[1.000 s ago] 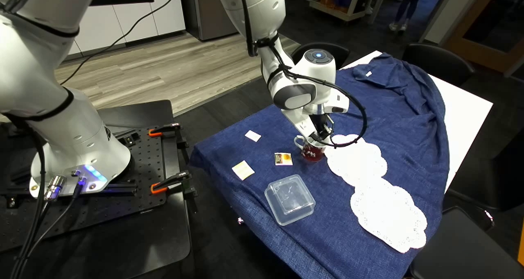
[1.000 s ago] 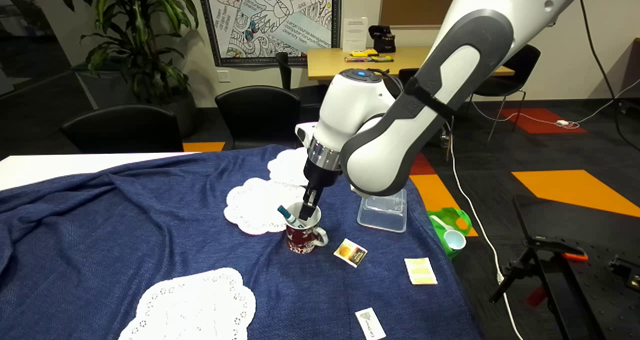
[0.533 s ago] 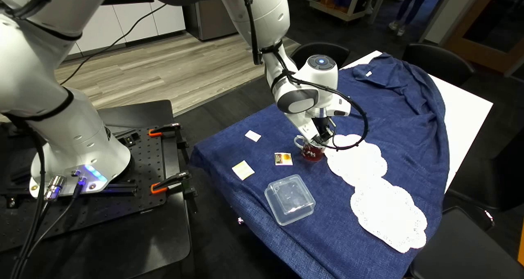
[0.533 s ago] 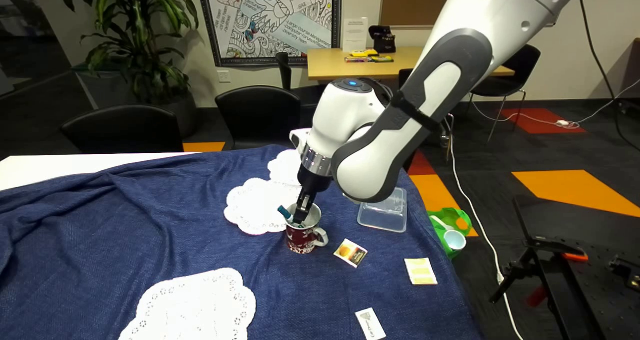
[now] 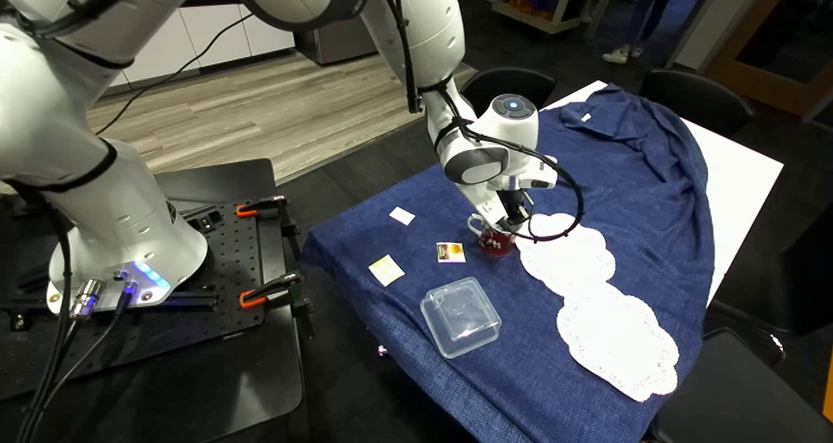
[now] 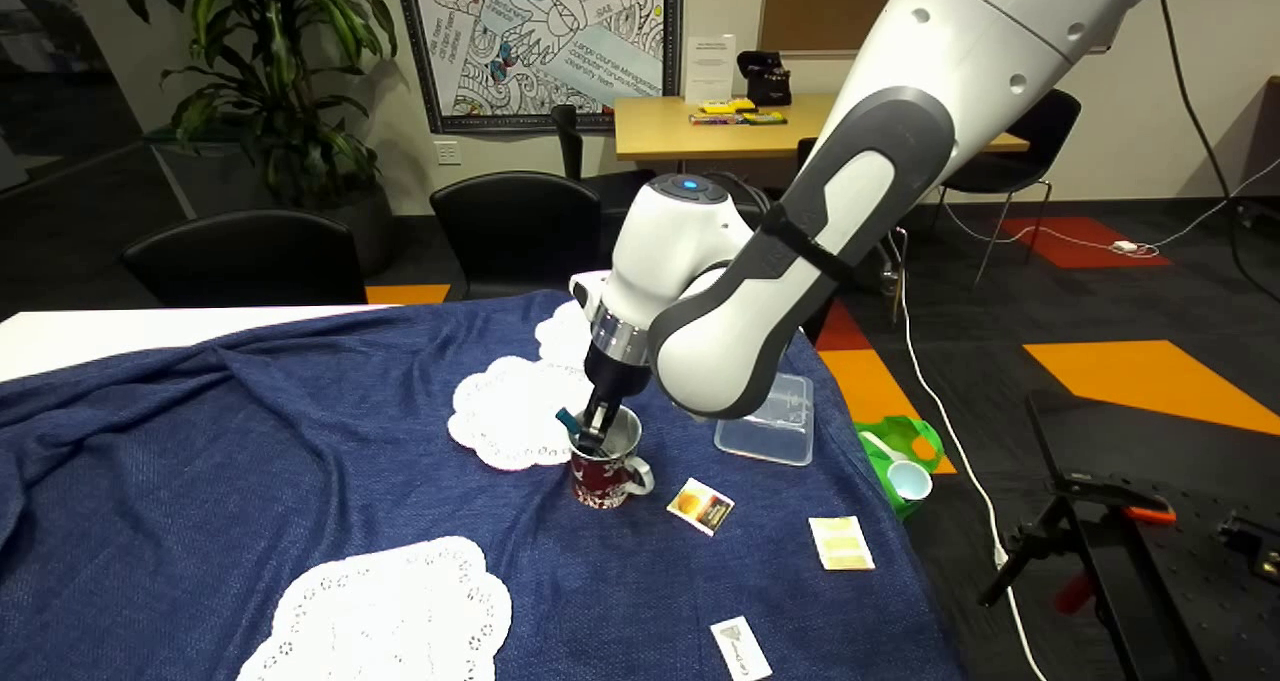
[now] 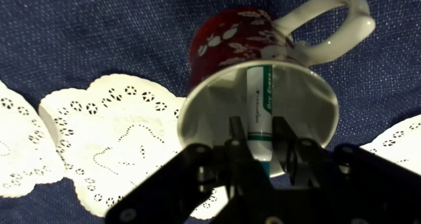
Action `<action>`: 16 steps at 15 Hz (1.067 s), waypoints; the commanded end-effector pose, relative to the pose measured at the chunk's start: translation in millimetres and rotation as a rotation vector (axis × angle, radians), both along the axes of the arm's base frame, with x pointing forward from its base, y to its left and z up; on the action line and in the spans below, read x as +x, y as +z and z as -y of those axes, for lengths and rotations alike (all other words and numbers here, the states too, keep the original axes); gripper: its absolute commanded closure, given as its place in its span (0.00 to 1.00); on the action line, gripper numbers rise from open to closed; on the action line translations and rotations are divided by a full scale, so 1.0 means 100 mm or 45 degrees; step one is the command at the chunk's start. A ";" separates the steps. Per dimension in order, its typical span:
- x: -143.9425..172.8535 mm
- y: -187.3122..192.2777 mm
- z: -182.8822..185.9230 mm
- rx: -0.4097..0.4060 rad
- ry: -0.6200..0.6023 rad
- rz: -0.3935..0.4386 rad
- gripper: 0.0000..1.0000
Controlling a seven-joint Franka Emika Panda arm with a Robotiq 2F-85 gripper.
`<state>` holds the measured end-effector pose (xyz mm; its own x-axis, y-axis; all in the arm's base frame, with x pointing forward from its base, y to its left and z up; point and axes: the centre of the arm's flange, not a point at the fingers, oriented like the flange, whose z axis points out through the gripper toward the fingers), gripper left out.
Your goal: Remove the marker from the cup and put it on the table
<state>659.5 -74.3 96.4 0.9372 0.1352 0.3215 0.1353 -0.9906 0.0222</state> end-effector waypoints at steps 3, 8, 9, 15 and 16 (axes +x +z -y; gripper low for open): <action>-0.03 0.13 -0.06 0.001 -0.018 -0.014 0.95; -0.30 0.57 -0.20 -0.047 0.013 0.080 0.95; -0.34 0.68 -0.24 -0.059 0.020 0.105 0.95; -0.48 1.43 -0.30 -0.141 -0.021 0.302 0.95; -0.47 1.54 -0.24 -0.156 -0.066 0.329 0.95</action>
<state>632.1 -48.5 209.5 0.8509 0.1826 0.4926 0.1374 -0.9824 0.1268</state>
